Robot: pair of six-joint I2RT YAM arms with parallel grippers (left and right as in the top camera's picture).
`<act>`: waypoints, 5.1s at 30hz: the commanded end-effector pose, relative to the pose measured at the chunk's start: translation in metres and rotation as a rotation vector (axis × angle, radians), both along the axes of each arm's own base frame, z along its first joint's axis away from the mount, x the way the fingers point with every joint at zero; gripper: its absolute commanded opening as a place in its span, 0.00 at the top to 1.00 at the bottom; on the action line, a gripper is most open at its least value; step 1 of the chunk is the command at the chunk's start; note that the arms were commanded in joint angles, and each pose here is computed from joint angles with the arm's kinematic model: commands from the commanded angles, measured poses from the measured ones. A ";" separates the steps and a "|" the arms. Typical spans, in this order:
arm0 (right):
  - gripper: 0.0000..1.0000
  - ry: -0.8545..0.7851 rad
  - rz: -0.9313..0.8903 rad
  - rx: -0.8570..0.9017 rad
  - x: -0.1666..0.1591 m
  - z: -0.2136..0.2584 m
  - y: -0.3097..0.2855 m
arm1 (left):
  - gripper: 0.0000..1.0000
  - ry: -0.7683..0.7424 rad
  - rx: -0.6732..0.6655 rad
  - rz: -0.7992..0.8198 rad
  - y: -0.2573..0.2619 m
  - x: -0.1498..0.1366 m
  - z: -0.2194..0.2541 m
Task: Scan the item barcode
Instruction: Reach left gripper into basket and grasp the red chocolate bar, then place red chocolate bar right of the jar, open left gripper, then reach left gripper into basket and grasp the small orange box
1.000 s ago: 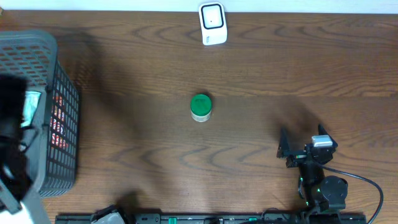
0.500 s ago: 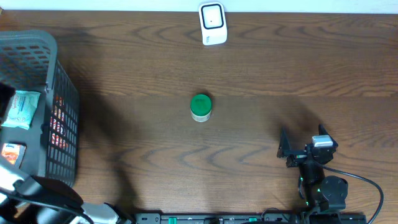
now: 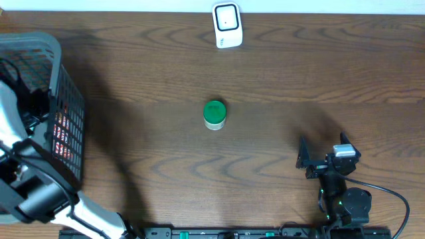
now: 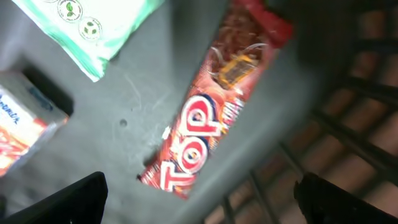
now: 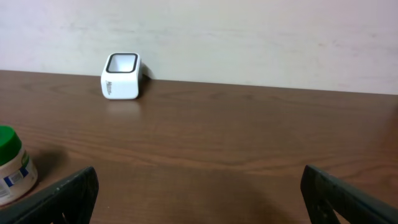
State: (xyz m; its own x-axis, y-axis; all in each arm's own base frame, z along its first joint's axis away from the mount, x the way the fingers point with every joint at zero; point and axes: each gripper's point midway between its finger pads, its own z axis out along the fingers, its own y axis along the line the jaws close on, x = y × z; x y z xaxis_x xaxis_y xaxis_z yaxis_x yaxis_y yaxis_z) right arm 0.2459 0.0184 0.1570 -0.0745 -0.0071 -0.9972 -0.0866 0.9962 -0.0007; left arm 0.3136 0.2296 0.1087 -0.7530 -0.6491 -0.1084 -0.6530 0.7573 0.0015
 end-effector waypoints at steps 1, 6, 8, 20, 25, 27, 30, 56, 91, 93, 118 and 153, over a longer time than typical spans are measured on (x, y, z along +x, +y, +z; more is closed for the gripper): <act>0.01 0.002 0.009 0.014 0.000 0.000 0.003 | 0.03 0.086 0.031 -0.029 0.008 -0.008 -0.018; 0.01 0.002 0.009 0.014 0.000 0.000 0.003 | 0.02 0.146 -0.008 -0.023 0.011 -0.011 -0.048; 0.01 0.002 0.009 0.014 0.000 0.000 0.003 | 0.03 0.171 -0.026 -0.027 0.009 -0.011 -0.060; 0.01 0.002 0.009 0.014 0.000 0.000 0.003 | 0.52 0.343 -0.148 0.038 -0.007 -0.035 -0.118; 0.01 0.002 0.009 0.014 0.000 0.000 0.003 | 0.92 0.373 -0.160 0.113 -0.013 -0.044 -0.109; 0.01 0.002 0.009 0.014 0.000 0.000 0.003 | 0.93 0.359 -0.149 0.146 -0.012 -0.045 -0.094; 0.01 0.002 0.009 0.014 0.000 0.000 0.003 | 0.93 0.290 -0.105 0.176 -0.005 -0.039 -0.050; 0.01 0.002 0.009 0.014 0.000 0.000 0.003 | 0.92 -0.825 -0.349 -0.652 -0.382 -0.027 0.288; 0.01 0.002 0.009 0.014 0.000 0.000 0.003 | 0.43 -0.236 0.135 -1.520 -0.545 0.034 0.017; 0.01 0.002 0.009 0.014 0.000 0.000 0.003 | 0.32 -0.374 0.133 -1.501 -0.542 0.033 0.080; 0.01 0.002 0.009 0.014 0.000 0.000 0.003 | 0.22 -0.568 0.375 0.901 -0.025 -0.150 0.255; 0.01 0.002 0.009 0.014 0.000 0.000 0.003 | 0.04 -0.039 0.581 0.834 0.090 -0.113 -0.010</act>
State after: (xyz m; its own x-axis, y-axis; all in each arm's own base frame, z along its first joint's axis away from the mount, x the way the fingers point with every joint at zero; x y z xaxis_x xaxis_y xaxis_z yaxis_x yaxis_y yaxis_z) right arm 0.2459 0.0179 0.1569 -0.0749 -0.0072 -0.9972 -0.0836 0.9965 -0.0009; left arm 0.2068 0.3156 0.1145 -0.0464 -0.8008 -0.5971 -0.9896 -0.0448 0.1370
